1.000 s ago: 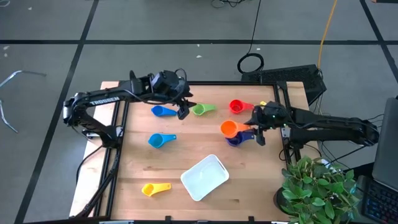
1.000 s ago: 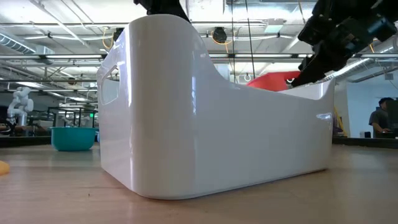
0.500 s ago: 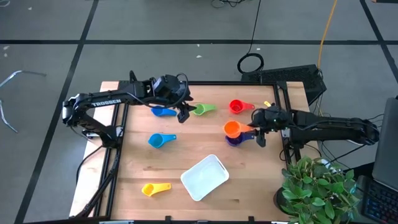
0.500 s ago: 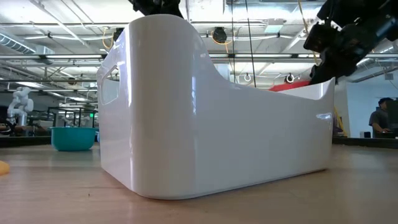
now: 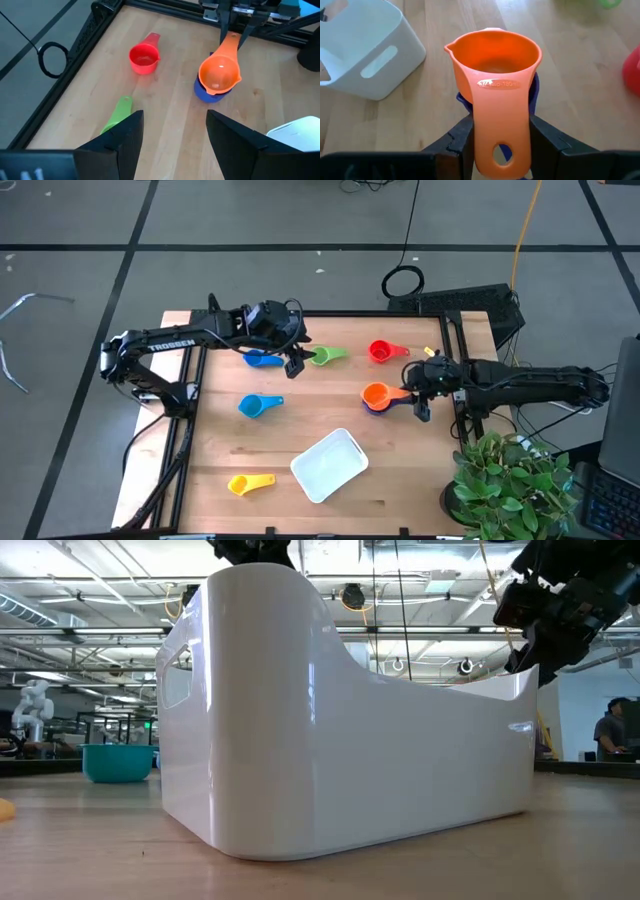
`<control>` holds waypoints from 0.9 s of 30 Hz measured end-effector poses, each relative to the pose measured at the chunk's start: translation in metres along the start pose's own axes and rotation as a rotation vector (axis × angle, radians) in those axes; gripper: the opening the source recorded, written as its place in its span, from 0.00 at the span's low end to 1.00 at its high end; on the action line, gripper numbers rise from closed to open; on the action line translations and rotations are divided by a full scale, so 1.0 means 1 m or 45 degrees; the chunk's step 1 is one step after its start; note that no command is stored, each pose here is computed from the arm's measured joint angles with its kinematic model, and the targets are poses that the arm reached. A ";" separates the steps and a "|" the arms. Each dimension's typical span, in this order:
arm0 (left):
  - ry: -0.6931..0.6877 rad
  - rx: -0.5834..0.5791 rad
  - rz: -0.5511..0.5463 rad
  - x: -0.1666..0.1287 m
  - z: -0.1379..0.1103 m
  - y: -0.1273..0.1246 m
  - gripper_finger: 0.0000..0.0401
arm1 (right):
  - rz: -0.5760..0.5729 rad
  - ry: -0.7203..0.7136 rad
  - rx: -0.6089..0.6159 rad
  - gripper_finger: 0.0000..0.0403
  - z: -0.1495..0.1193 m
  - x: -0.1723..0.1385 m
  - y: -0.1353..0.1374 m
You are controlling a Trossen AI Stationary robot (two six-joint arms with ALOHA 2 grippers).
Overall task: Nest measuring cups in basket
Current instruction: Stack the orange measuring cup on top of the purple measuring cup
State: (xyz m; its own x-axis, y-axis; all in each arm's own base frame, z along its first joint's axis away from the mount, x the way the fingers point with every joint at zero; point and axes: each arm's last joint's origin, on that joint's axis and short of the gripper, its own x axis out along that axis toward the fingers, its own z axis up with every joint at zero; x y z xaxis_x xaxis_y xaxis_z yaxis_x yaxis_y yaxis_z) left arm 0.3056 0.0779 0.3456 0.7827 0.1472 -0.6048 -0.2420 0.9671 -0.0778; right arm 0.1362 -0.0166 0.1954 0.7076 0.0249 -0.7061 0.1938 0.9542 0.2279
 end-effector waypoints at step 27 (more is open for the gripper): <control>0.004 -0.003 0.000 0.000 0.000 0.000 0.54 | 0.007 0.190 -0.063 0.60 -0.003 0.028 -0.004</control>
State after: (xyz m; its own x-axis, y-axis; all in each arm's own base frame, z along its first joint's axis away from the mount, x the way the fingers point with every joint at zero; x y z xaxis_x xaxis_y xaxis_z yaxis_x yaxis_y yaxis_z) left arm 0.3054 0.0777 0.3456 0.7807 0.1464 -0.6075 -0.2432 0.9667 -0.0797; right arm 0.1537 -0.0184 0.1725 0.5993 0.0707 -0.7974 0.1541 0.9673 0.2015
